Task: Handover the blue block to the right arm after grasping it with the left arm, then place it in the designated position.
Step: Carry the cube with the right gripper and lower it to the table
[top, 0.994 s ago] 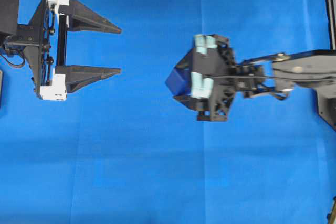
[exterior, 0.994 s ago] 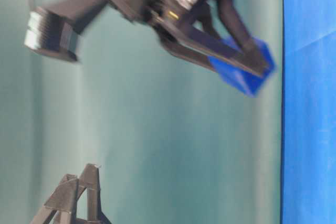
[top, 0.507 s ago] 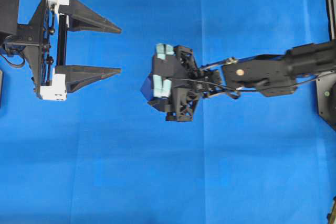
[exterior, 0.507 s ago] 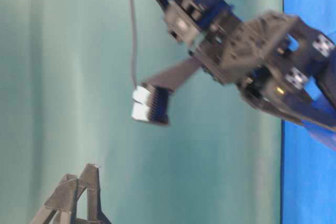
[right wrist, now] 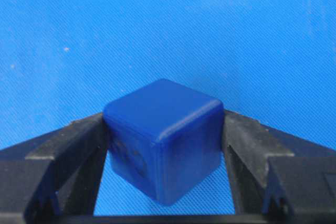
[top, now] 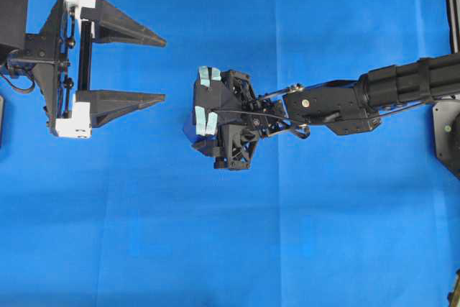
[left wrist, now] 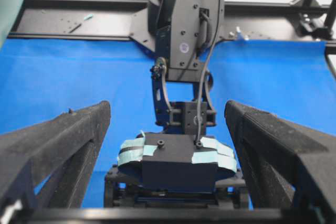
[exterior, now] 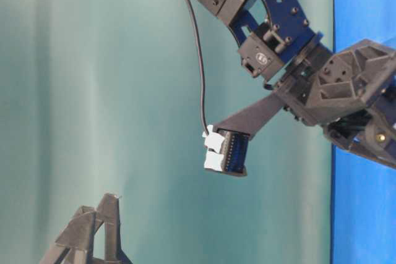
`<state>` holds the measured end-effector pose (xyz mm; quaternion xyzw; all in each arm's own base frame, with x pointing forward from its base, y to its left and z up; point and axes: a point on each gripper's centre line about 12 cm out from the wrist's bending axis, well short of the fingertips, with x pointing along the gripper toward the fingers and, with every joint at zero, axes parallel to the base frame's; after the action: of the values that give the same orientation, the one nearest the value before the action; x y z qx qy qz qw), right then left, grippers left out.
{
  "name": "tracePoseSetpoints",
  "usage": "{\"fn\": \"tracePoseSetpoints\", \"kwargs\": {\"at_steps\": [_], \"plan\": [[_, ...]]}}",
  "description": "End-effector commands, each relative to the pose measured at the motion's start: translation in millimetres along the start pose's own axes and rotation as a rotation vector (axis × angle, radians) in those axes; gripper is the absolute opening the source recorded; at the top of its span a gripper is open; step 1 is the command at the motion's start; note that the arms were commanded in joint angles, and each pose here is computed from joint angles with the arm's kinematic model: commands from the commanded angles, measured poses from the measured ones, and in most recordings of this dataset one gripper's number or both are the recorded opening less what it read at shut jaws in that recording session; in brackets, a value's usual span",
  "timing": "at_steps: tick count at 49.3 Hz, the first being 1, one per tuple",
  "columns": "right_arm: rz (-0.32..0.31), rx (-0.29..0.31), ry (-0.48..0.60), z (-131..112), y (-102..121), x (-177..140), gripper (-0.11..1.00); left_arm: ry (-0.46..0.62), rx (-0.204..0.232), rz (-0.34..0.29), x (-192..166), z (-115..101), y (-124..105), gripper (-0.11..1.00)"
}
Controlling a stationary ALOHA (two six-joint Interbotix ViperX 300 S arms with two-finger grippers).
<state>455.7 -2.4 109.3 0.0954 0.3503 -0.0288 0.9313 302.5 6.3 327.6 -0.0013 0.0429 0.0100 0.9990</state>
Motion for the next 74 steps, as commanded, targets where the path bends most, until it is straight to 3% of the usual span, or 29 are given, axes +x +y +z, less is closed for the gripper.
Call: {"fn": "tracePoseSetpoints", "kwargs": {"at_steps": [1, 24, 40, 47, 50, 56, 74], "plan": [[0.014, 0.001, -0.038, 12.3, 3.8, -5.3, 0.57, -0.043, 0.002, 0.002, -2.6, 14.4, 0.5, 0.93], [0.004, 0.049, -0.015, 4.6, 1.6, -1.3, 0.57, -0.043, -0.005, 0.0, -2.6, 14.4, 0.0, 0.93], [0.007, 0.047, -0.018, 4.7, 2.5, -1.3, 0.58, -0.044, -0.006, 0.002, -2.5, 15.1, 0.5, 0.93], [0.009, 0.046, -0.017, 4.9, 3.9, -1.7, 0.9, -0.044, -0.006, 0.002, -2.5, 15.1, 0.5, 0.93], [0.008, 0.051, -0.016, 4.3, 3.7, -1.2, 0.97, -0.044, -0.006, 0.0, -2.5, 15.1, 0.0, 0.93], [0.009, 0.054, -0.017, 5.0, 3.9, -1.2, 0.87, -0.046, -0.006, 0.002, -2.9, 15.5, 0.5, 0.93], [0.008, 0.051, -0.046, 18.5, 6.5, -16.7, 0.91, -0.046, -0.006, 0.002, -2.9, 15.5, 0.5, 0.93]]}}
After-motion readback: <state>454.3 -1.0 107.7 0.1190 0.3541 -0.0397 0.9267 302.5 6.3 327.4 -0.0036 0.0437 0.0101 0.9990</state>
